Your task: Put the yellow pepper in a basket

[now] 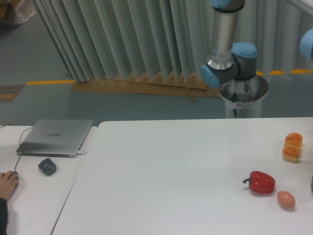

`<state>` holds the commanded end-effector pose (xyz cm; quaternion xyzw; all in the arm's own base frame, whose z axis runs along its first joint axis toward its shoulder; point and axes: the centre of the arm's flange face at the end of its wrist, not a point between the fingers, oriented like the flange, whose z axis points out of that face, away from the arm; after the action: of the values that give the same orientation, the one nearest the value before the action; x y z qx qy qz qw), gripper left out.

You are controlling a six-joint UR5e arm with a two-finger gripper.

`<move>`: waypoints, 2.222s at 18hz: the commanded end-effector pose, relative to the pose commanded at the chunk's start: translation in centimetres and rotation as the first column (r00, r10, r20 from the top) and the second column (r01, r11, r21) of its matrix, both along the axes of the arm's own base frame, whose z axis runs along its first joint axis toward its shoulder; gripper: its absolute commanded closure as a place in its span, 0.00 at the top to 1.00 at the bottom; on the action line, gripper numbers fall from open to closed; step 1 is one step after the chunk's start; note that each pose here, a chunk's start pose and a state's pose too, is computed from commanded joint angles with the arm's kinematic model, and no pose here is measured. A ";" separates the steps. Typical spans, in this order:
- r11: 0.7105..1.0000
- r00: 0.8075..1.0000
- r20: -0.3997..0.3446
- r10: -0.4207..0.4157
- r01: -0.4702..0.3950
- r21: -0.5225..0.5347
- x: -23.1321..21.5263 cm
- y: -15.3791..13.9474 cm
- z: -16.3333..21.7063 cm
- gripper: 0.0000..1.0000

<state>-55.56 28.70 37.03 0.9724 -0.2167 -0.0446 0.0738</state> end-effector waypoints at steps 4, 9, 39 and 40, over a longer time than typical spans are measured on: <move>1.000 1.000 -0.001 -0.011 0.011 -0.001 -0.3 -0.1 -0.2 0.44; 0.999 0.999 0.003 -0.036 0.036 -0.005 -0.7 -0.4 -0.5 0.46; 0.990 0.982 0.182 0.051 -0.074 0.124 12.5 9.8 2.2 1.00; 0.992 0.979 0.199 0.037 -0.061 0.115 13.3 10.4 2.1 1.00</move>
<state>-42.22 39.14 39.08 0.9798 -0.1957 0.0403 -0.0056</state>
